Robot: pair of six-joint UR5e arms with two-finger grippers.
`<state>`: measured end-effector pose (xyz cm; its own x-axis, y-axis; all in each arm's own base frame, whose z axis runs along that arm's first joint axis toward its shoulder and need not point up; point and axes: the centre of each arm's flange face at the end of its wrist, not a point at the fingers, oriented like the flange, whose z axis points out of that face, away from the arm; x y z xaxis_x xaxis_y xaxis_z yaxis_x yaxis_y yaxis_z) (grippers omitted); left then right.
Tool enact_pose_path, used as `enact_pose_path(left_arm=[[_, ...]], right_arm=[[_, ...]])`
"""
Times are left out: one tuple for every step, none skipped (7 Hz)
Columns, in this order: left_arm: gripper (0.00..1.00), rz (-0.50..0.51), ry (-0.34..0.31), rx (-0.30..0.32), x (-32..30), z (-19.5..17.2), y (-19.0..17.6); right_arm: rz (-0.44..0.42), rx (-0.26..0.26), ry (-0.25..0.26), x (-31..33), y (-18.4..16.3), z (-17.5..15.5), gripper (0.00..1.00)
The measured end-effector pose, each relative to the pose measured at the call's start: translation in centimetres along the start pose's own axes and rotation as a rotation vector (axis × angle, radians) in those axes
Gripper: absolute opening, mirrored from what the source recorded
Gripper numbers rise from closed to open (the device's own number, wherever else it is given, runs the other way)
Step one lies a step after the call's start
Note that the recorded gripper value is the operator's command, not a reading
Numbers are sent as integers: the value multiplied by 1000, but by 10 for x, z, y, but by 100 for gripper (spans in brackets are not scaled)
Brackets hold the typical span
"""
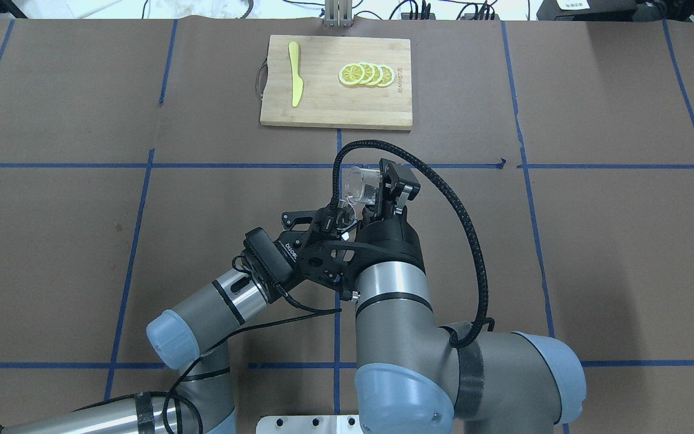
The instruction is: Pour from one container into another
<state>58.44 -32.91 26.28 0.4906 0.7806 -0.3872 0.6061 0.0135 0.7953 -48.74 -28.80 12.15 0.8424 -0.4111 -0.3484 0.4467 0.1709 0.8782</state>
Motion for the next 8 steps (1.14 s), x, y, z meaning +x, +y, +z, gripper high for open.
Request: enact_pose_path(left_arm=[[0, -1, -4, 2, 0, 0, -1], [0, -1, -6, 3, 0, 0, -1], [0, -2, -6, 6, 0, 0, -2], [0, -4, -6, 8, 0, 0, -4], [0, -5, -6, 10, 0, 0, -5], [0, -5, -9, 12, -1, -1, -5], [0, -4, -15, 16, -3, -2, -7], [0, -3, -24, 21, -7, -4, -9]], right_arm=[[42, 2, -1, -1, 0, 0, 0], [101, 3, -4, -2, 0, 0, 0], [174, 2, -6, -5, 0, 0, 0], [249, 8, -9, -7, 0, 0, 0], [319, 26, -16, -7, -2, -1, 0], [372, 46, -23, -3, -3, -2, 0], [414, 64, -27, 5, -5, -4, 0], [462, 77, -29, 14, -3, -7, 0]])
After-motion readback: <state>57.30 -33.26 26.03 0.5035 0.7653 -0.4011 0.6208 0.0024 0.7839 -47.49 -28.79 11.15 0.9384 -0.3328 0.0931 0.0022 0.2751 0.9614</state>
